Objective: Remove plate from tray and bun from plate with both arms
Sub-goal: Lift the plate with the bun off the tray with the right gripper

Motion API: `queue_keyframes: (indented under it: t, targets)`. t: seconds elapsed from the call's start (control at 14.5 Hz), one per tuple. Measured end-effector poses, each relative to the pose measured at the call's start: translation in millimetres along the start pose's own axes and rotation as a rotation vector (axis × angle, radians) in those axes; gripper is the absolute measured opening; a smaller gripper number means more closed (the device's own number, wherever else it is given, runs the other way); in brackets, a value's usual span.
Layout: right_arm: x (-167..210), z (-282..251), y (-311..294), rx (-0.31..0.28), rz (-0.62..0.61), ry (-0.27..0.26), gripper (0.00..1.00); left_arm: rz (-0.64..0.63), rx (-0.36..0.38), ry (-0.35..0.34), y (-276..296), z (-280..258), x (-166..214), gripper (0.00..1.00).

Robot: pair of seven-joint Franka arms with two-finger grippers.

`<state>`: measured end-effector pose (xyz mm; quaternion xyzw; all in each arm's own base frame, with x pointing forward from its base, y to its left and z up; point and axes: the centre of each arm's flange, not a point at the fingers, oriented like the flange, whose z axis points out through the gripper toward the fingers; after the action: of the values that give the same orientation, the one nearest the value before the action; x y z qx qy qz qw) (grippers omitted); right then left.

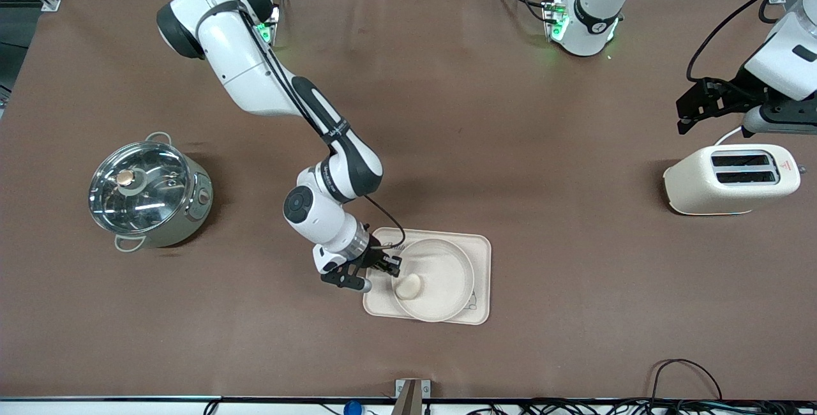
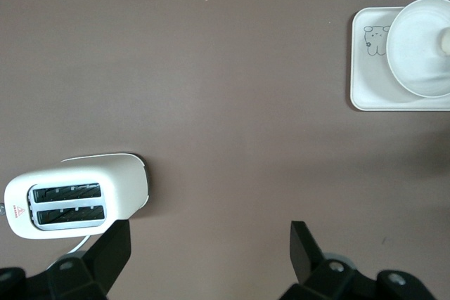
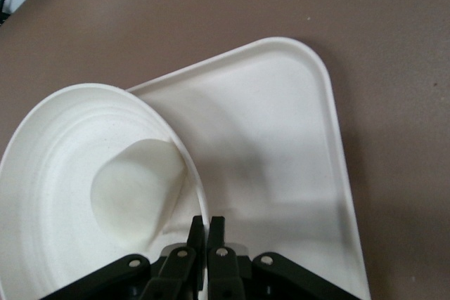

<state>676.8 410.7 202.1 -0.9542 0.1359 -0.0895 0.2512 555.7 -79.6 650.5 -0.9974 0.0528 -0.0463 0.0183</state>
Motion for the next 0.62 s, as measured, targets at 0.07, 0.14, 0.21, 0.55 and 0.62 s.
queue_keyframes:
  t: [0.07, 0.14, 0.21, 0.55, 0.62]
  targets:
    - [-7.5, -13.1, -9.2, 0.001, -0.012, -0.008, 0.04, 0.000, 0.000, 0.000, 0.0, 0.0, 0.1, 1.00]
    - [-18.4, -26.8, -17.3, -0.003, -0.034, -0.020, 0.04, 0.000, 0.000, 0.000, 0.0, 0.1, 0.1, 1.00]
    - [-32.9, -40.0, -22.7, -0.012, -0.064, -0.035, 0.04, 0.000, 0.000, 0.000, -0.1, 0.1, 0.1, 1.00]
    - [-125.9, -73.1, -4.6, -0.093, -0.156, -0.105, 0.04, 0.000, 0.000, -0.001, -0.1, 0.1, 0.1, 1.00]
    - [-150.7, -71.5, 2.4, -0.101, -0.177, -0.096, 0.04, 0.000, 0.000, -0.001, -0.1, 0.1, 0.1, 1.00]
